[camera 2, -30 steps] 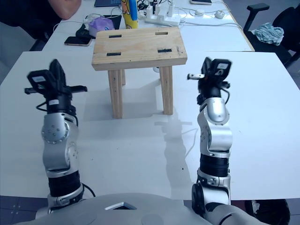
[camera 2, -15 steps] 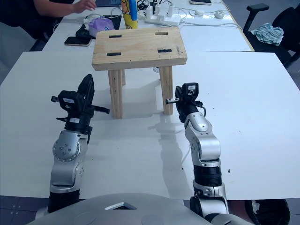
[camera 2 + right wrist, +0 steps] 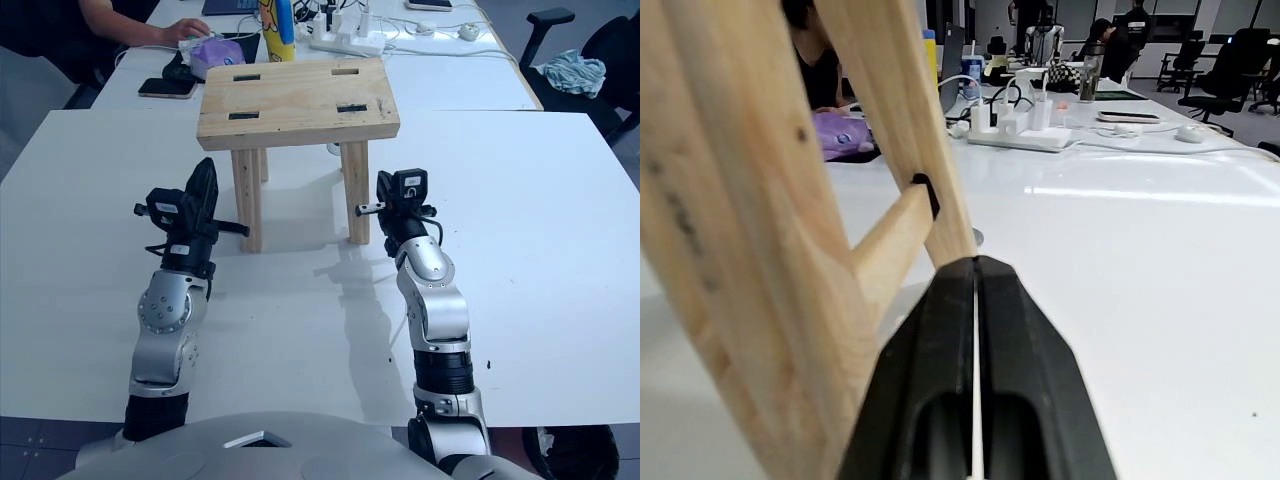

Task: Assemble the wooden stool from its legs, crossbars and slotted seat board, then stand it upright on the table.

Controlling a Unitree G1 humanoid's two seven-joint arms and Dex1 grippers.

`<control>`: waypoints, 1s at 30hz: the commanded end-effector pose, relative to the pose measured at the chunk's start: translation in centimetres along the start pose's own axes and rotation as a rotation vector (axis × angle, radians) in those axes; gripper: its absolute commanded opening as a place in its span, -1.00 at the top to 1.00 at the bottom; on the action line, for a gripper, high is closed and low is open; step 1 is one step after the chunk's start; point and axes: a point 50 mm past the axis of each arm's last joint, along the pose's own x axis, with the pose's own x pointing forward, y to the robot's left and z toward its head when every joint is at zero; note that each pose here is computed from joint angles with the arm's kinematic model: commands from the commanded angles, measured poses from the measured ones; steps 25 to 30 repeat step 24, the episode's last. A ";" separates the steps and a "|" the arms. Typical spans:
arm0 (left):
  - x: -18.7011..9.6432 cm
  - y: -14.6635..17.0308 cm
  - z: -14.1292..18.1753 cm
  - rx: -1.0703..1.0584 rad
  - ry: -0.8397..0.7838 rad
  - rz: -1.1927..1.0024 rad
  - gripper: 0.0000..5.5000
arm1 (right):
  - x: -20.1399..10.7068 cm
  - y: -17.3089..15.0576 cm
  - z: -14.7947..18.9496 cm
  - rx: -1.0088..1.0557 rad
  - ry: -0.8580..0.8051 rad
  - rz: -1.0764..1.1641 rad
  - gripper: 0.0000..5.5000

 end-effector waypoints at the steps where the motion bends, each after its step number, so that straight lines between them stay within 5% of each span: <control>1: 0.3 -0.4 -0.3 -0.016 0.007 0.032 0.99 | 0.0 -1.2 -0.7 -0.058 -0.004 -0.004 1.00; 14: -0.8 0.5 -1.9 -0.011 0.074 0.098 0.99 | 0.1 -3.2 -2.2 -0.098 0.041 0.001 1.00; 30: 0.4 3.6 -1.6 0.040 0.076 0.059 0.99 | -1.5 -0.8 -3.5 -0.032 0.042 -0.053 1.00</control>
